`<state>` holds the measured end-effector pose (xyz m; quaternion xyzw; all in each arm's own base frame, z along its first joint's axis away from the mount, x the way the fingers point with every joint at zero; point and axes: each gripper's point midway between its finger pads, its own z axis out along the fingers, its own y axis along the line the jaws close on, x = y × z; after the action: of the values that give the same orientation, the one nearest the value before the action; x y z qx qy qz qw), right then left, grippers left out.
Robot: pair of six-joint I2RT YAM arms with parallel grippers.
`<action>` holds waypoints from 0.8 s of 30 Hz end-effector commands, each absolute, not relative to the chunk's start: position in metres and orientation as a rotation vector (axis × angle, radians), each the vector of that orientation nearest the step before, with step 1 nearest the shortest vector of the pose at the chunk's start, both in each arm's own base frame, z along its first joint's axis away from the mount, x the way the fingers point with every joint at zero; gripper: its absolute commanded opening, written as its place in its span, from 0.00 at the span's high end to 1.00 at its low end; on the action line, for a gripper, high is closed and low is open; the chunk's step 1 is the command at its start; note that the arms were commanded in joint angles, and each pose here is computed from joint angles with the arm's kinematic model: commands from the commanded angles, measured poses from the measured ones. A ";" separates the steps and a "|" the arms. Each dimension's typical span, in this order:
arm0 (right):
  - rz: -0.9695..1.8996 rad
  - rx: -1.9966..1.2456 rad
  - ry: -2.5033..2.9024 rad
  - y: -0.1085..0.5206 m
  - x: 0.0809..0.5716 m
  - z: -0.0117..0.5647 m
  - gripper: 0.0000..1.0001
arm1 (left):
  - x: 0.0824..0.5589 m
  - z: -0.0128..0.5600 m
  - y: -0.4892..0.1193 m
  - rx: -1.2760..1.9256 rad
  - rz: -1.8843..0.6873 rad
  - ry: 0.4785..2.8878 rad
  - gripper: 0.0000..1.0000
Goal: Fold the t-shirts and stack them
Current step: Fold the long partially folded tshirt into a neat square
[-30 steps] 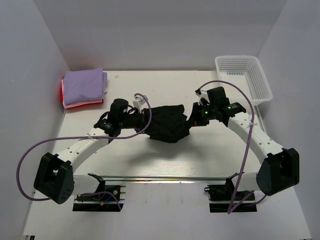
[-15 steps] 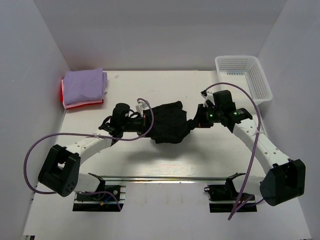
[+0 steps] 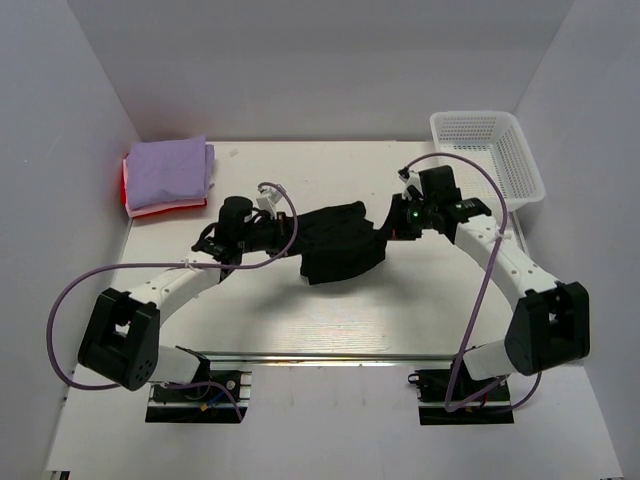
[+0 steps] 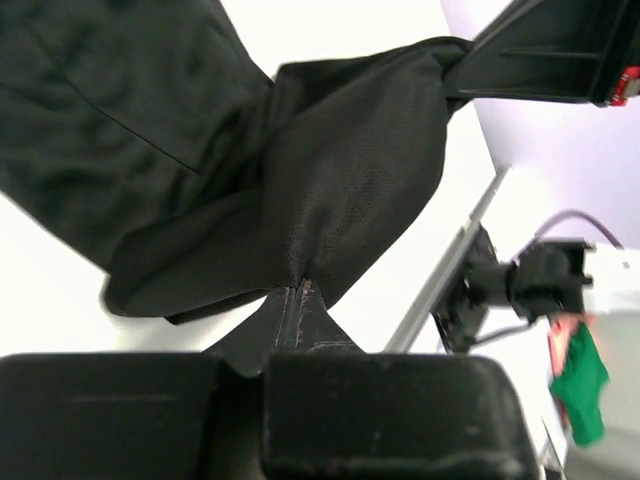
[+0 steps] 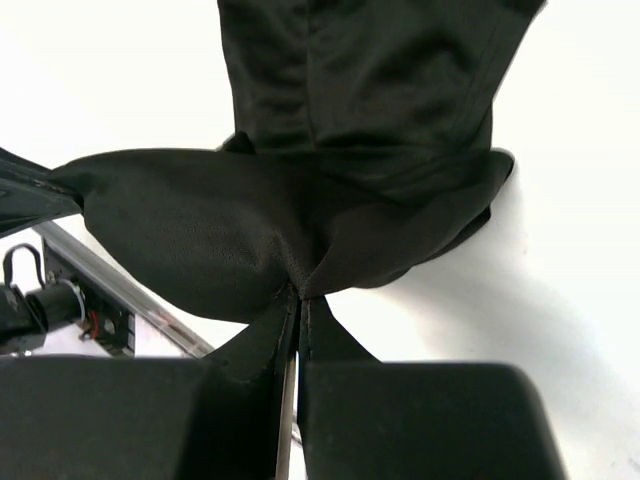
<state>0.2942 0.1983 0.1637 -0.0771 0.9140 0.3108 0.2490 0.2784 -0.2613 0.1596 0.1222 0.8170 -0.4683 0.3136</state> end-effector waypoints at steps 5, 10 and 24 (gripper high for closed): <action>0.873 -0.203 2.445 0.210 0.346 0.170 1.00 | 0.324 0.163 -0.251 0.261 -1.128 2.128 1.00; 0.862 -0.201 2.408 0.213 0.383 0.176 1.00 | 0.362 0.160 -0.236 0.183 -1.075 2.124 1.00; 1.029 -0.297 2.352 0.244 0.460 0.172 1.00 | 0.428 0.132 -0.220 0.115 -1.129 2.115 1.00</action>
<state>0.4380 0.2374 0.1563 -0.0848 0.8950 0.3592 0.2504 0.4123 -0.2213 0.1244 0.0383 0.8344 -0.4225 0.3518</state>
